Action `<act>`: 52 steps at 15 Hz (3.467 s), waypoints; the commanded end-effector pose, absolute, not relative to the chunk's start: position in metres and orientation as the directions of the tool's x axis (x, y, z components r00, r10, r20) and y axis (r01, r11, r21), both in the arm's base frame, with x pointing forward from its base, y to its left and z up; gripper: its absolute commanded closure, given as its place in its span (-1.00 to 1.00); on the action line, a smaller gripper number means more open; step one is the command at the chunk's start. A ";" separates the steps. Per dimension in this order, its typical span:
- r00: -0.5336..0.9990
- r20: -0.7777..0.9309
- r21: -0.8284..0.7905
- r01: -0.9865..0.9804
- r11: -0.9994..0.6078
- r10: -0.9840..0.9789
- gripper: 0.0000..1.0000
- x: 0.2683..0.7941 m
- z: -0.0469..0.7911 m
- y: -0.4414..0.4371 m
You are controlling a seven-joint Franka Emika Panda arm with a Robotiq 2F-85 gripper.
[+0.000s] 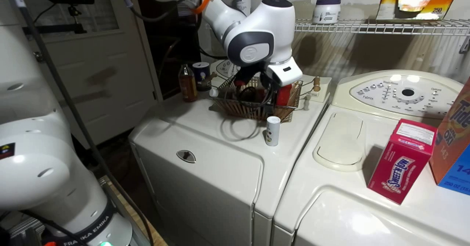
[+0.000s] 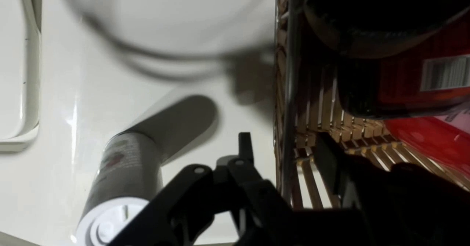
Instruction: Move the basket to the right.
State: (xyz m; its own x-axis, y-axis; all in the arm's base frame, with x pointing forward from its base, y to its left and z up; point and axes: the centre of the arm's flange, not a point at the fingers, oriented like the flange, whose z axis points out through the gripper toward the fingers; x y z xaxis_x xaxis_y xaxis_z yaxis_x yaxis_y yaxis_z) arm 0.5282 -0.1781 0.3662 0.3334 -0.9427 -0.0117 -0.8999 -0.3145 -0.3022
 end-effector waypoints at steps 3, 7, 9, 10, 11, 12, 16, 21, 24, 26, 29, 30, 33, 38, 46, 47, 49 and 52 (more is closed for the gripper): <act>0.300 -0.030 -0.316 -0.908 -0.276 -0.953 0.94 0.545 0.352 -0.174; 0.294 -0.037 -0.308 -0.913 -0.269 -0.955 0.97 0.546 0.346 -0.177; 0.291 -0.044 -0.310 -0.913 -0.264 -0.956 0.96 0.546 0.347 -0.178; 0.287 -0.050 -0.316 -0.913 -0.258 -0.957 0.96 0.546 0.351 -0.179; 0.283 -0.054 -0.325 -0.912 -0.251 -0.958 0.96 0.547 0.354 -0.180; 0.275 -0.065 -0.341 -0.909 -0.237 -0.959 0.96 0.547 0.361 -0.182; 0.255 -0.127 -0.422 -0.888 -0.181 -0.959 0.96 0.544 0.378 -0.192; 0.248 -0.162 -0.456 -0.877 -0.150 -0.955 0.96 0.538 0.385 -0.203; 0.242 -0.163 -0.473 -0.870 -0.140 -0.957 0.96 0.536 0.398 -0.216; 0.239 -0.153 -0.484 -0.864 -0.138 -0.959 0.96 0.535 0.409 -0.224; 0.223 -0.150 -0.487 -0.865 -0.124 -0.963 0.96 0.536 0.426 -0.236; 0.215 -0.145 -0.490 -0.864 -0.119 -0.966 0.96 0.537 0.432 -0.242; 0.184 -0.154 -0.486 -0.869 -0.088 -0.971 0.96 0.538 0.449 -0.263; 0.100 -0.178 -0.477 -0.879 -0.003 -0.979 0.96 0.528 0.464 -0.313; -0.154 -0.159 -0.408 -0.889 0.207 -0.975 0.96 0.523 0.465 -0.377; -0.175 -0.143 -0.399 -0.891 0.218 -0.974 0.96 0.525 0.463 -0.378; -0.212 -0.110 -0.388 -0.890 0.238 -0.971 0.96 0.530 0.460 -0.377; -0.245 -0.103 -0.380 -0.886 0.266 -0.964 0.96 0.539 0.454 -0.378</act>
